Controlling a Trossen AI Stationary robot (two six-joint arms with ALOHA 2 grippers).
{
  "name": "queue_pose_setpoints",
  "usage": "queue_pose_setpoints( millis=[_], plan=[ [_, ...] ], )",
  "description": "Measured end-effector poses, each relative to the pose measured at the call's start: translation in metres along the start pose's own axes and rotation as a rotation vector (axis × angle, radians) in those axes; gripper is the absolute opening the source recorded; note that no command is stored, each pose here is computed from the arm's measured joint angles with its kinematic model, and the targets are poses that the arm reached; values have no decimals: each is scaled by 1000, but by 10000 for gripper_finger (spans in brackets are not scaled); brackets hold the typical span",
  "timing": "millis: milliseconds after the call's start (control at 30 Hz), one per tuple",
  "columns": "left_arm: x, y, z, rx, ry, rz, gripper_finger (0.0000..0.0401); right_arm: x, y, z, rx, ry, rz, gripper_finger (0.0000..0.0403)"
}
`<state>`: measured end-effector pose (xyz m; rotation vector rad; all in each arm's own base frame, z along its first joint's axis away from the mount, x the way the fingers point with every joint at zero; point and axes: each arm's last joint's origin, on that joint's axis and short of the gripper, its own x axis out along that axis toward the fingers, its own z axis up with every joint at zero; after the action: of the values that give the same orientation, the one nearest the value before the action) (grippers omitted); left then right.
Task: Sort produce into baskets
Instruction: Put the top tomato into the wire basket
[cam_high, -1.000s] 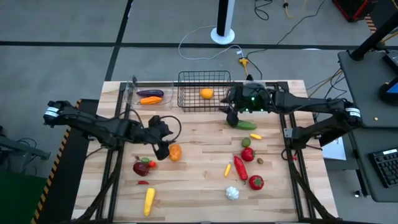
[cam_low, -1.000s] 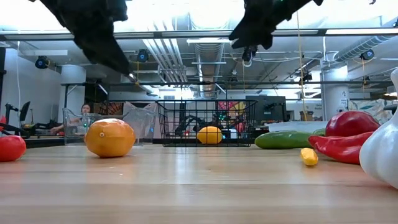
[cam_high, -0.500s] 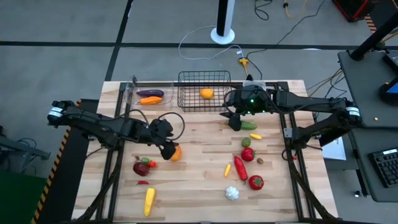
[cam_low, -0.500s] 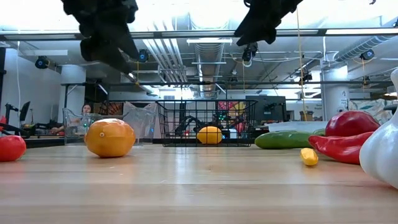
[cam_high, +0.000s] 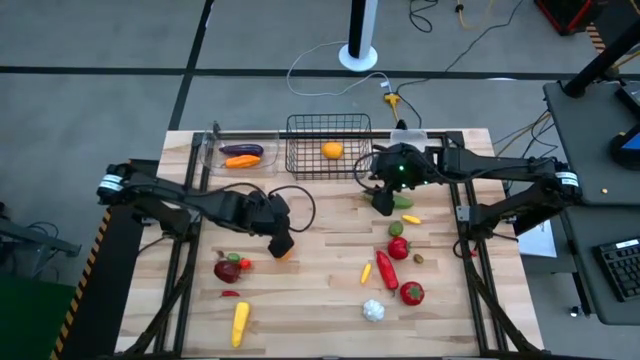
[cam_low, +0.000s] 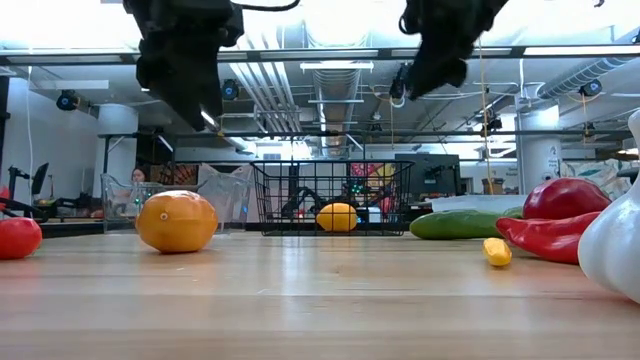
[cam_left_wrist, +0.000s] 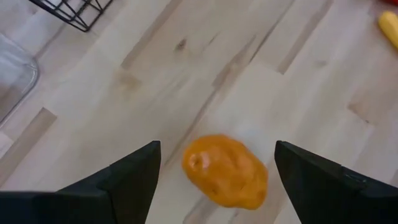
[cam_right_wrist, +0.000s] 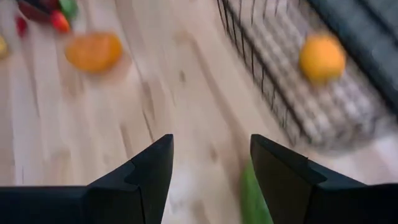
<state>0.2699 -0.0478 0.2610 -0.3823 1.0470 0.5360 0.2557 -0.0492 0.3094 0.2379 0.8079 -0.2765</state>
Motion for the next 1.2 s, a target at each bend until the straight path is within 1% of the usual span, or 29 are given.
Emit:
queue_pose_setpoints(
  millis=[67, 167, 300, 400, 500, 533, 667, 767, 967, 1100, 1200],
  plan=[
    [1, -2, -2, 11, 5, 1, 297, 0, 1, -8, 40, 76, -10, 206],
    [1, -5, -6, 31, 19, 7, 297, 0, 5, -20, 130, 193, -30, 206],
    [-1, -7, -8, 43, 10, 7, 297, -1, 14, -36, 228, 346, -71, 206],
    [-3, -6, -8, 66, -13, 19, 297, -1, 25, -47, 271, 449, -107, 206],
    [-3, -6, -7, 105, -20, 23, 297, -1, 35, -56, 277, 524, -124, 206],
    [-3, -6, -7, 121, -20, 23, 297, -1, 39, -58, 274, 544, -123, 206],
    [-3, -7, -7, 175, -22, 23, 297, -1, 50, -64, 327, 601, -72, 211],
    [-3, -6, -7, 195, -39, 42, 297, 1, 52, -70, 383, 637, -72, 232],
    [-3, -5, -6, 234, -53, 63, 297, 7, 54, -83, 563, 678, -163, 306],
    [-3, -5, -5, 272, -71, 87, 297, 7, 61, -85, 639, 659, -175, 351],
    [-3, -5, -5, 295, -82, 104, 297, 7, 67, -86, 671, 616, -196, 365]
  ],
)
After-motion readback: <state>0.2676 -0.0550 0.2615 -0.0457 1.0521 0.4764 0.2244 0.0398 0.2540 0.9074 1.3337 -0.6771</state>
